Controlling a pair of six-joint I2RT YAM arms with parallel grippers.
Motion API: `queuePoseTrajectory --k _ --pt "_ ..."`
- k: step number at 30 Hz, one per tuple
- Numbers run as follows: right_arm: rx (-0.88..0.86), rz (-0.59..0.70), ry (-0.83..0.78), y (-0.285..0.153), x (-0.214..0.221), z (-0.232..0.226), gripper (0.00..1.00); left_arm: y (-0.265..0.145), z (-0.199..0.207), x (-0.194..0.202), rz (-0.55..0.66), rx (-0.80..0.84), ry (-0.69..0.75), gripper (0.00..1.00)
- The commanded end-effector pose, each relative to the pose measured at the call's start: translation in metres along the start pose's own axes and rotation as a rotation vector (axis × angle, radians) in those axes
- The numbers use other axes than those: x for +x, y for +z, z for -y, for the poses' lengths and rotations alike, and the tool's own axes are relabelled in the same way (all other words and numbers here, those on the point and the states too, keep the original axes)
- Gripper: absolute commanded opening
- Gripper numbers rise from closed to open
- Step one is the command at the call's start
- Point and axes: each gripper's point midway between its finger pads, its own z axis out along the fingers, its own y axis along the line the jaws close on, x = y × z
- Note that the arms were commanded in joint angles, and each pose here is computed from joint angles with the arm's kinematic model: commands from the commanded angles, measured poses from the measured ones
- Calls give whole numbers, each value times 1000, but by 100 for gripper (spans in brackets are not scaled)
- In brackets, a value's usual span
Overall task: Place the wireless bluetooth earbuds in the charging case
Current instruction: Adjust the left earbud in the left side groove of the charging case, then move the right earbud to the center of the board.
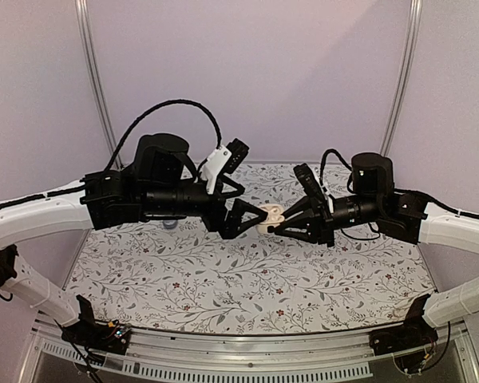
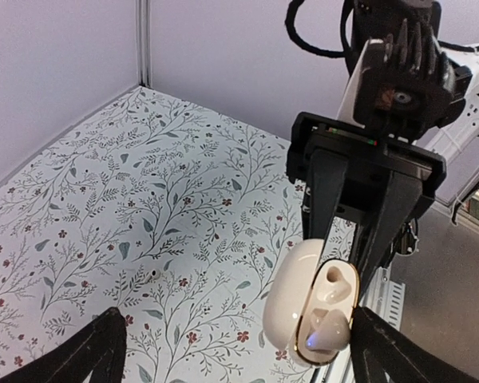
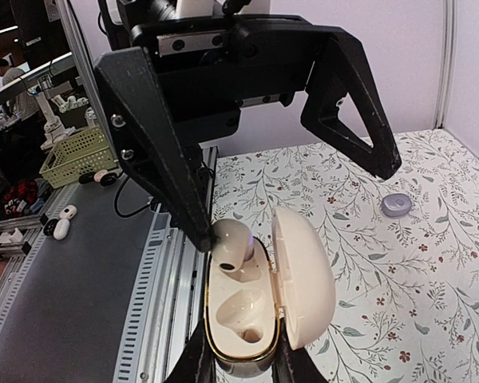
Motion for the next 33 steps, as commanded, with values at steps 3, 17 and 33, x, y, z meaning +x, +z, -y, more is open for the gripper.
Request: queuePoseTrajectory --k 3,17,33 --pt "-9 58 -50 -5 -25 -8 0 -3 -12 -13 39 -46 -8 100" --pt "45 72 -23 -11 -23 6 0 -23 -4 -25 123 -5 11 100" --pt "301 146 187 -83 10 68 0 63 -111 64 -269 -182 -41 88"
